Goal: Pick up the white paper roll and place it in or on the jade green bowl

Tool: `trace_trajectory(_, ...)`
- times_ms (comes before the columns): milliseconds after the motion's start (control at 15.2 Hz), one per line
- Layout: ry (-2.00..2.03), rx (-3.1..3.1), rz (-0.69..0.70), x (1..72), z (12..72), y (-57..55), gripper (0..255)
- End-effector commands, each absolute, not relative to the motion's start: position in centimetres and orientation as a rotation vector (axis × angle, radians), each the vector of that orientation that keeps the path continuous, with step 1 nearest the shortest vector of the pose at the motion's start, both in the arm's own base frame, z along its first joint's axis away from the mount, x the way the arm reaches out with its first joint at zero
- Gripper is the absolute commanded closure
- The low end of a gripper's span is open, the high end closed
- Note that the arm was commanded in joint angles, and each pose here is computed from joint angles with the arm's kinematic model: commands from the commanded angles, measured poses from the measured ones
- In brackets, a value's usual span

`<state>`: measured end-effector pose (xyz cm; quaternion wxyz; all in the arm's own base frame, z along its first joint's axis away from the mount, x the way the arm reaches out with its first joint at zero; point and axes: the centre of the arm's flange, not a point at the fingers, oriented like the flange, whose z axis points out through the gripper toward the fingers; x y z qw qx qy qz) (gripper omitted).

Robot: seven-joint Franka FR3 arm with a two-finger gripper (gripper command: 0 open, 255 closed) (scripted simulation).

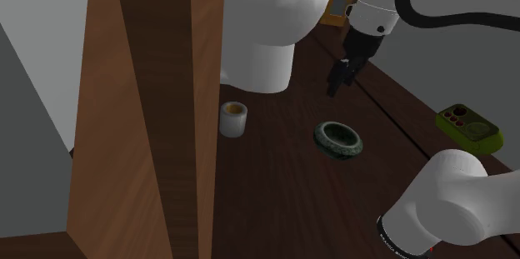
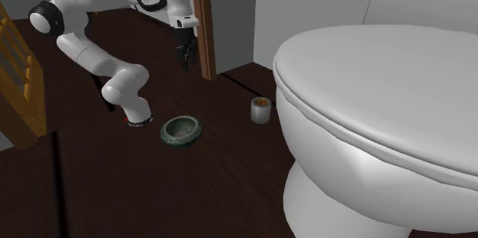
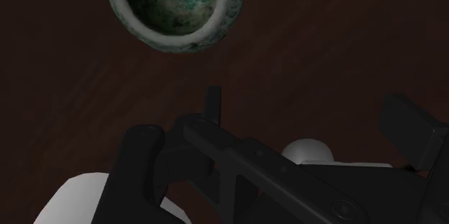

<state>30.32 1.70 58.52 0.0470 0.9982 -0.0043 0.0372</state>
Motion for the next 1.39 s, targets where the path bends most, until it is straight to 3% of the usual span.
trace_trajectory(0, -0.013, 3.045, 0.113, 30.3, 58.5, 1.7, 0)
trace_trajectory(1320, -0.090, 3.117, 0.054, 52.9, 44.6, 4.8, 0)
